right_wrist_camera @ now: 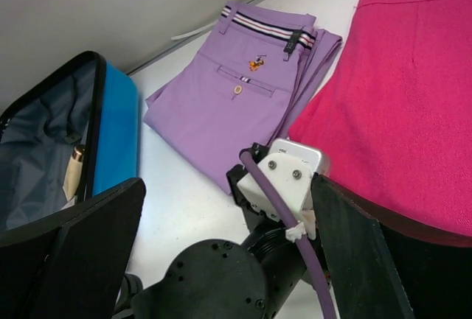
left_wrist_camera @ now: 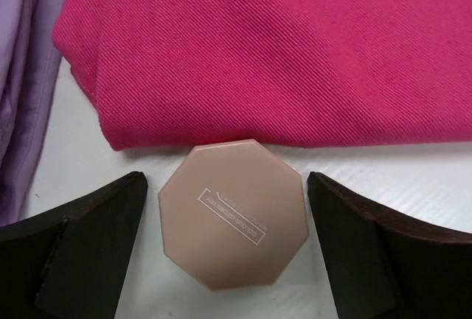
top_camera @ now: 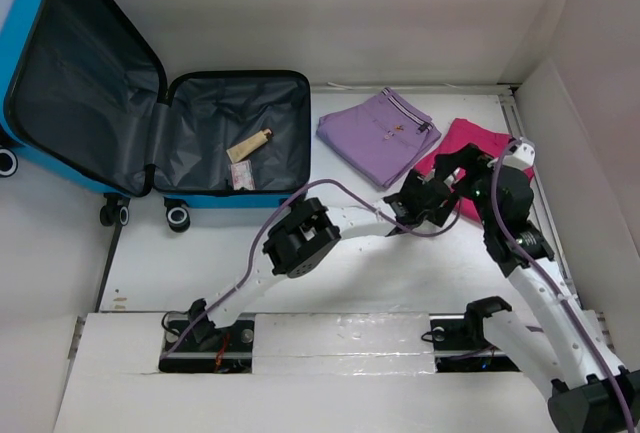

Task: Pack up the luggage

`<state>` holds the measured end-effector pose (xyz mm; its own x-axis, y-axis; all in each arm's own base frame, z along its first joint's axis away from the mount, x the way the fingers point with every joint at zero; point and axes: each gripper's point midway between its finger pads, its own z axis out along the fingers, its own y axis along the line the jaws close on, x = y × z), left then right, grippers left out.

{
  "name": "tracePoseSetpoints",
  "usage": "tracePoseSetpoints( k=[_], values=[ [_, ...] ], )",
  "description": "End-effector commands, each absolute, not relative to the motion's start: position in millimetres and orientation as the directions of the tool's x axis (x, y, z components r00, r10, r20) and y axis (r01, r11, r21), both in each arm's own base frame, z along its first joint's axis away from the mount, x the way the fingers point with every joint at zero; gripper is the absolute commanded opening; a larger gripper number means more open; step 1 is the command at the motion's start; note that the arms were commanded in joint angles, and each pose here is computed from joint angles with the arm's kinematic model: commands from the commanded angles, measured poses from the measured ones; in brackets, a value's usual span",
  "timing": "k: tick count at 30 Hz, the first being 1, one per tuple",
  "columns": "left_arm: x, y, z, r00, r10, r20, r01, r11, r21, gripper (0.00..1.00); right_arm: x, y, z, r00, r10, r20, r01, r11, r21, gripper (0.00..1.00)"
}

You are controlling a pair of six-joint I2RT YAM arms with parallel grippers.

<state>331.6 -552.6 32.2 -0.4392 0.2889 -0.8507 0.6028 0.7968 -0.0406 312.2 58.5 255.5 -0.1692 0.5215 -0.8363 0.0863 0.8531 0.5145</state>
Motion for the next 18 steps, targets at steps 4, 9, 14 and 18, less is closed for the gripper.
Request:
tracePoseSetpoints(
  k=[4,9,14,18],
  values=[
    [338.7,-543.7,33.0,-0.435,0.291,-0.852,0.563,0.826,-0.005,0.54,309.2,59.9,278.4,-0.110,0.525,-0.844,0.025,0.850,0.526,1.00],
    [312.1,-500.8,48.7,-0.473,0.229,-0.851,0.541,0.837,-0.076,0.47,306.7,56.1,279.1,-0.098,0.520,-0.849,0.027,0.854,0.520,1.00],
    [294.6,-436.2,137.6,-0.416,0.064,-0.907,0.468,0.871,-0.153,0.47,302.6,59.9,280.3,-0.103,0.521,-0.847,0.000,0.852,0.524,1.00],
    [330.5,-347.7,229.2,-0.308,-0.147,-0.940,0.286,0.928,-0.239,0.50,302.2,70.9,277.7,-0.126,0.521,-0.844,-0.058,0.846,0.530,1.00]
  ],
)
